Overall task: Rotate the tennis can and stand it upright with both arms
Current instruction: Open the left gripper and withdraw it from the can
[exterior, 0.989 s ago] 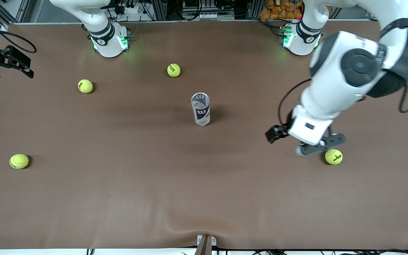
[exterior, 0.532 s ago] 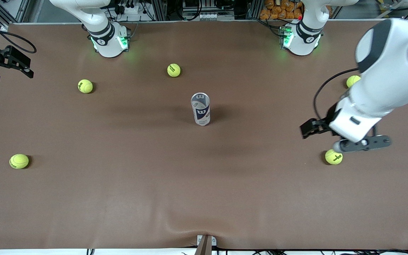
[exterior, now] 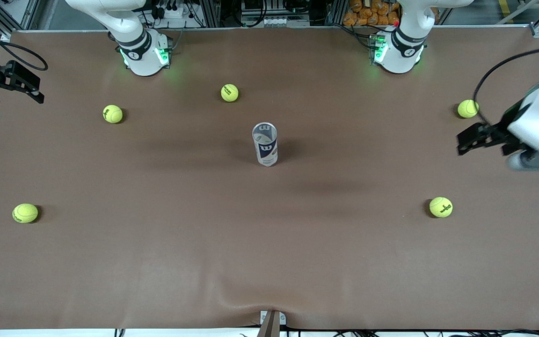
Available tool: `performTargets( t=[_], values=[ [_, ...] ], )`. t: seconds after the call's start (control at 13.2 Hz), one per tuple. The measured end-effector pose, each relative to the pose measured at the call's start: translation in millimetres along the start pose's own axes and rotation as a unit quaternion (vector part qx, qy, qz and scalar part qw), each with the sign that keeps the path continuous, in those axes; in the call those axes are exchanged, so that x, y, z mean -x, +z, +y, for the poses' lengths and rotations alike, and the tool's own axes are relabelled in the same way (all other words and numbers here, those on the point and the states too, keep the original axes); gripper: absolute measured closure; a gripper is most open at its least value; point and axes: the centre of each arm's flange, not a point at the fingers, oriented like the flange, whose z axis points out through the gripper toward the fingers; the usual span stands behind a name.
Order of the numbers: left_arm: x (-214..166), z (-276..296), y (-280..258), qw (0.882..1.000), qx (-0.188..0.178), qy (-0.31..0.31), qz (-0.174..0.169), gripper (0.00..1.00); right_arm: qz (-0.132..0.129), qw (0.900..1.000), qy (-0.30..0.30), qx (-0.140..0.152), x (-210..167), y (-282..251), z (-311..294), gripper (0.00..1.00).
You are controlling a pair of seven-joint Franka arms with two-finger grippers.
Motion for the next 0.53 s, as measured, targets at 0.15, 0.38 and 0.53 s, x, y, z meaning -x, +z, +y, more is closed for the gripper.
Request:
performTargets(
  t=[0.15,0.38,0.53],
  values=[
    [15.3,-7.9,-9.9,1.0,-0.001,0.001,-0.007,0.0,0.0,1.0,0.0,0.0,0.0,0.1,0.0,0.0],
    [30.4,-24.7,-20.0,1.0,-0.003,0.007,-0.013,0.0,0.0,1.0,0.0,0.0,0.0,0.4,-0.1,0.0],
    [45.6,-39.4,-30.4,1.0,-0.003,0.007,-0.016,0.0,-0.003,1.0,0.0,0.0,0.0,2.7,0.0,0.0]
  ],
)
